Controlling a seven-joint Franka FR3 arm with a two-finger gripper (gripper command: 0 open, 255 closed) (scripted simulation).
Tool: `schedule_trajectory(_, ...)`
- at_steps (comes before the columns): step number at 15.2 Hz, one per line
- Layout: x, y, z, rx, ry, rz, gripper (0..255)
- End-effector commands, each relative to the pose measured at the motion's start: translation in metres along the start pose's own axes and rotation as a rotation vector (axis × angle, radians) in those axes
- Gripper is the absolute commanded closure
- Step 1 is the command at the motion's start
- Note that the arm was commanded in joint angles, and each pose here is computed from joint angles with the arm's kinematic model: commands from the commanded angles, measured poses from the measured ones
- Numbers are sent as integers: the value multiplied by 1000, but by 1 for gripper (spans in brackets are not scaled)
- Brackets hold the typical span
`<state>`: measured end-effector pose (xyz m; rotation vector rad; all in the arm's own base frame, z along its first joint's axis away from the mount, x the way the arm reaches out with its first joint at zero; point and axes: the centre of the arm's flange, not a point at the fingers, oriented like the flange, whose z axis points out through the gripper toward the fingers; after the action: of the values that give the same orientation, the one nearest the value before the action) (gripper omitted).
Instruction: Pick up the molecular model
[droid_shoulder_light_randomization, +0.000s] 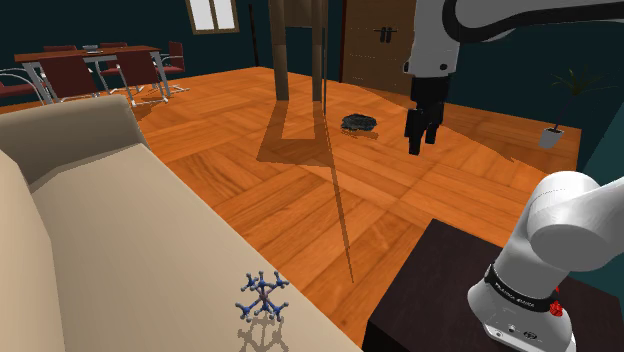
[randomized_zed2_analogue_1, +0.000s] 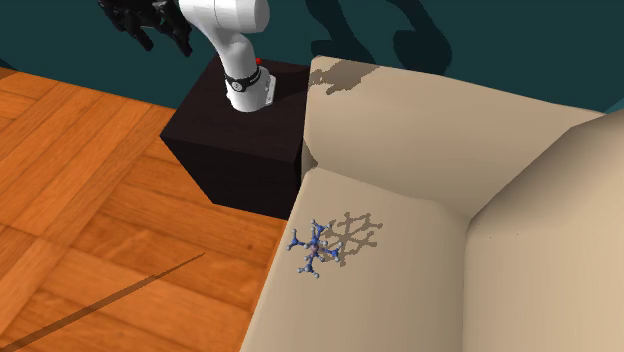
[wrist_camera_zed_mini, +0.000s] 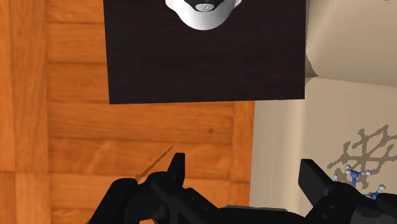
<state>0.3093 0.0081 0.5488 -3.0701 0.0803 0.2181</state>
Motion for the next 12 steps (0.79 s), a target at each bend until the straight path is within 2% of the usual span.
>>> schedule_trajectory(1, 0, 0, 0, 0, 0, 0, 0)
schedule_trajectory(12, 50, -98, 94, 0, -1, 8, 0)
